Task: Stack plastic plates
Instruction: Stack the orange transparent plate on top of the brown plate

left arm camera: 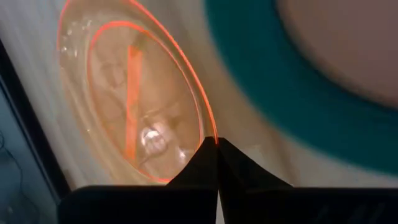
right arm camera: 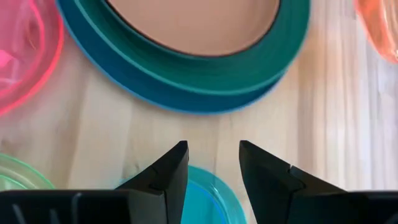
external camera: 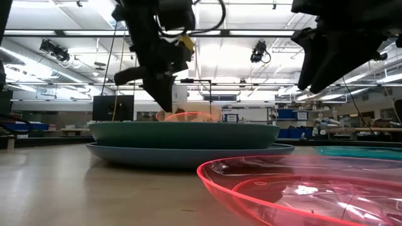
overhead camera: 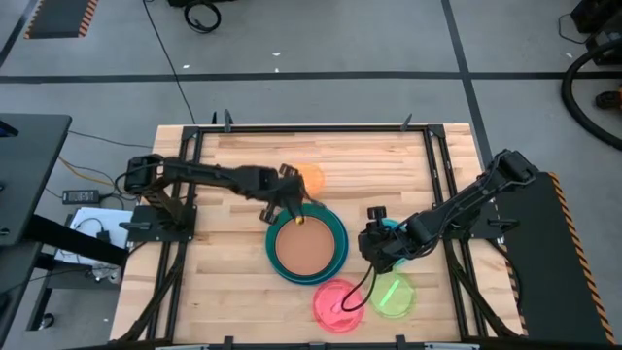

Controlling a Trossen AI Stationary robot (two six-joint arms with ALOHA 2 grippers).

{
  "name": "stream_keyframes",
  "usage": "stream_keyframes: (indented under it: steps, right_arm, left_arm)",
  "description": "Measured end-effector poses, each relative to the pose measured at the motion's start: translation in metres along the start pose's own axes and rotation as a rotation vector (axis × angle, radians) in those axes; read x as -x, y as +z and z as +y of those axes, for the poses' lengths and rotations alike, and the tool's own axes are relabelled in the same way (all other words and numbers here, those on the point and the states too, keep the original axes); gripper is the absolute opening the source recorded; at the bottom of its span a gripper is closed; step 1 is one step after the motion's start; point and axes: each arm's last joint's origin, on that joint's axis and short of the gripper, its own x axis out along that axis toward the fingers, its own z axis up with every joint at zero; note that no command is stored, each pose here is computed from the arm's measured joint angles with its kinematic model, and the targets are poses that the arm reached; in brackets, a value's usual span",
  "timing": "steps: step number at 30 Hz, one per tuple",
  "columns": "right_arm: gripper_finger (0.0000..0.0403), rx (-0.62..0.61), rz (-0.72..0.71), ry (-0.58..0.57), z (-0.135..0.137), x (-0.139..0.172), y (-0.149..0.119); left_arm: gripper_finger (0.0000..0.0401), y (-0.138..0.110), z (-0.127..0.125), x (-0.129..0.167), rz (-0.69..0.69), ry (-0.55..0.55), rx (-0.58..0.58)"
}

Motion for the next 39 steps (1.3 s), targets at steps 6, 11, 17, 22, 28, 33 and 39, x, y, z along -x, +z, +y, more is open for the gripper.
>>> stream_keyframes:
  steps: [6,11,17,22,28,33,39]
  right_arm:
    - [0.0153,-0.002,0.006,-0.009,-0.006,0.004,-0.002]
    - [0.0153,0.014,0.008,-0.006,-0.006,0.003,-0.002]
    - [0.0153,0.033,0.028,0.043,-0.009,0.001,-0.001]
    - [0.0153,0.034,0.035,0.041,-0.014,-0.001,-0.001]
    - [0.0153,0.028,0.043,0.061,-0.015,-0.002,0.000]
    - [0.0153,0.033,0.037,0.065,-0.016,-0.003,0.001]
    - [0.0153,0.013,0.046,0.107,-0.019,-0.005,0.002]
  left_arm:
    - [0.0001,0.029,-0.047,0.017,-0.081,-0.018,-0.036]
    - [0.0001,0.049,-0.085,0.038,-0.165,-0.045,-0.052]
    - [0.0001,0.065,-0.119,0.055,-0.276,-0.058,-0.114]
    - [0.0000,0.067,-0.133,0.062,-0.300,-0.073,-0.113]
    - [0.0000,0.069,-0.148,0.062,-0.294,-0.075,-0.138]
    - [0.0000,0.073,-0.155,0.049,-0.223,-0.088,-0.168]
    - [0.0006,0.078,-0.159,0.037,-0.122,-0.099,-0.216]
